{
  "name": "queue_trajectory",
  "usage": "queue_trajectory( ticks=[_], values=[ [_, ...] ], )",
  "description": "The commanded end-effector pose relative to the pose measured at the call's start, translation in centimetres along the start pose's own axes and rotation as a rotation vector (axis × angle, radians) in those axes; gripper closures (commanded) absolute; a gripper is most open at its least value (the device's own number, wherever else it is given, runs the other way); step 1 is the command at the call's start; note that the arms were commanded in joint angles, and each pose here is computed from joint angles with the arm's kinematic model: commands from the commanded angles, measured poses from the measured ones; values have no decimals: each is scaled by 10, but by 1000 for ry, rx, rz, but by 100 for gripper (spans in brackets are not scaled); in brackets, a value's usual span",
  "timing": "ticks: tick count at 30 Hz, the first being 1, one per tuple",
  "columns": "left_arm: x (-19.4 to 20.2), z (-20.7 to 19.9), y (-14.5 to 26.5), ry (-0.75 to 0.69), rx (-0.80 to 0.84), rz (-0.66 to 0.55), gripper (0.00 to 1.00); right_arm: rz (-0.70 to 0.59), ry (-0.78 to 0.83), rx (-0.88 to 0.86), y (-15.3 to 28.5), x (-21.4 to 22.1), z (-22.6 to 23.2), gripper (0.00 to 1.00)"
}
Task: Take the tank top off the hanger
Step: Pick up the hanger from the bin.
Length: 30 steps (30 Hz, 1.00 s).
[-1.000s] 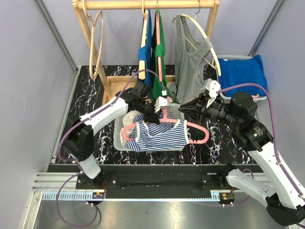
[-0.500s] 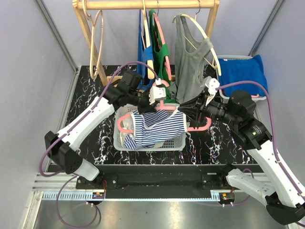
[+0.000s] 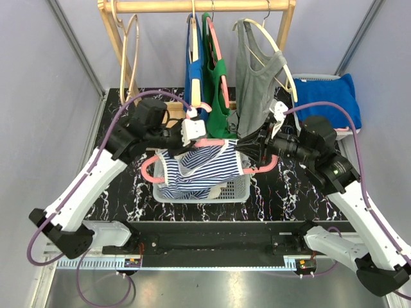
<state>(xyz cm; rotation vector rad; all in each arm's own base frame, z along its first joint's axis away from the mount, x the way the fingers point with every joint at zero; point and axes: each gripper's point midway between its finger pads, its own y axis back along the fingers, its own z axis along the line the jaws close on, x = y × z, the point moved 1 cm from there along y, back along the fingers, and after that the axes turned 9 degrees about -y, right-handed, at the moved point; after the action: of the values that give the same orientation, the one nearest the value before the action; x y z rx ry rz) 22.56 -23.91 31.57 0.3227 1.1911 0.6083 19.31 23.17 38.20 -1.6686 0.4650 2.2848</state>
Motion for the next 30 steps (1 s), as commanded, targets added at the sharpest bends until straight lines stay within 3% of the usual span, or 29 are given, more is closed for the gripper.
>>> queue_trajectory(
  ticks=[1,3,14,30],
  values=[
    [-26,-26,28,-260,33,-167,97,-57,103,-106,1,-33,22,61],
    [-34,-32,41,-366,-3,-226,97,-43,120,-163,2,-36,32,58],
    [-36,-27,41,-375,-32,-224,97,151,-80,-559,-1,-15,78,57],
    [-52,-3,53,-524,-122,-209,97,307,-181,-457,-18,21,56,58]
  ],
)
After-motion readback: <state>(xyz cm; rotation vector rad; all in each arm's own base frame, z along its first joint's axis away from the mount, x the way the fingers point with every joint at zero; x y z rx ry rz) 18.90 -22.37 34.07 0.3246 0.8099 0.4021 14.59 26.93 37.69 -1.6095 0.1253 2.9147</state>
